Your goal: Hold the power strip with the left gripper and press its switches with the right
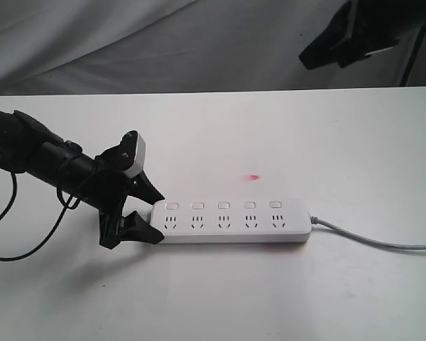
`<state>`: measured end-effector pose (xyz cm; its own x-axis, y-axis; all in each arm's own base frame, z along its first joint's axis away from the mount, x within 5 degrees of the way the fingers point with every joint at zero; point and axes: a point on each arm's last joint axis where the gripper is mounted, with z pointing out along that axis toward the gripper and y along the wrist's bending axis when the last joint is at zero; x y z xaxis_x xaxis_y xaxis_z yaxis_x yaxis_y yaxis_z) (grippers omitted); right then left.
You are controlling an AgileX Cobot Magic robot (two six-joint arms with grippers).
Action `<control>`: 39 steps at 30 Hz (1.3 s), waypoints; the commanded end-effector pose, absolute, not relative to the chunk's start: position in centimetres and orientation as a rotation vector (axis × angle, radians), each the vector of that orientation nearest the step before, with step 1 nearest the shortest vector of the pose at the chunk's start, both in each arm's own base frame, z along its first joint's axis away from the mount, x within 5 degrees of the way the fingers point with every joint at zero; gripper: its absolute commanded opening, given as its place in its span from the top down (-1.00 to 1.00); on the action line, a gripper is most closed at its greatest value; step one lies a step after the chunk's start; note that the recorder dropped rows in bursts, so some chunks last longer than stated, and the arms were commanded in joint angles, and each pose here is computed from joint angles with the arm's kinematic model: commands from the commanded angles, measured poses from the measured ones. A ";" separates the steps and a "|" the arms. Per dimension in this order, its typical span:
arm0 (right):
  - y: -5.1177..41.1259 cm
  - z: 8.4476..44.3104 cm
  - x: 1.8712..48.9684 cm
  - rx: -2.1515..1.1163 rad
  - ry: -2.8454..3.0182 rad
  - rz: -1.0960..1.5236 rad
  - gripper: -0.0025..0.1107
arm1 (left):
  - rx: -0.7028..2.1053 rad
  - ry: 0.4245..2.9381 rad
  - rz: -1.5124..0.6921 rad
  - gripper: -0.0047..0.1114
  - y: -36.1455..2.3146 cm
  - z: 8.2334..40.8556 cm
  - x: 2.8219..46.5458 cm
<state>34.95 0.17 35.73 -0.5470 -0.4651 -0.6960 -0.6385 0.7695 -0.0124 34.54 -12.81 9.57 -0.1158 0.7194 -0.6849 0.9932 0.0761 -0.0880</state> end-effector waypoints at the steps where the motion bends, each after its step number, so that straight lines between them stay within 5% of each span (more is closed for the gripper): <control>1: -0.3 38.3 34.1 -0.745 2.176 0.192 0.96 | 1.690 1.892 -0.749 0.92 -12.9 9.4 34.7; 13: -2.3 45.6 25.7 -0.420 2.022 -0.253 0.96 | 1.690 1.892 -0.749 0.92 -12.9 9.4 34.7; 24: -1.2 36.5 13.1 -0.234 1.680 -0.325 0.96 | 1.690 1.892 -0.749 0.92 -12.9 9.4 34.7; 32: -0.2 36.0 5.8 -0.305 1.571 -0.404 0.96 | 1.690 1.892 -0.749 0.92 -12.9 9.4 34.7; 39: -0.2 34.6 3.2 -0.009 1.642 -0.172 0.96 | 1.690 1.892 -0.749 0.92 -12.9 9.4 34.7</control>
<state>3.72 -0.08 35.39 -0.0677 -0.2393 -0.9686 0.0694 0.9673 -0.2438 34.54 -12.81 9.57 -0.1158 0.7194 -0.6849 0.9932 0.0761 -0.0880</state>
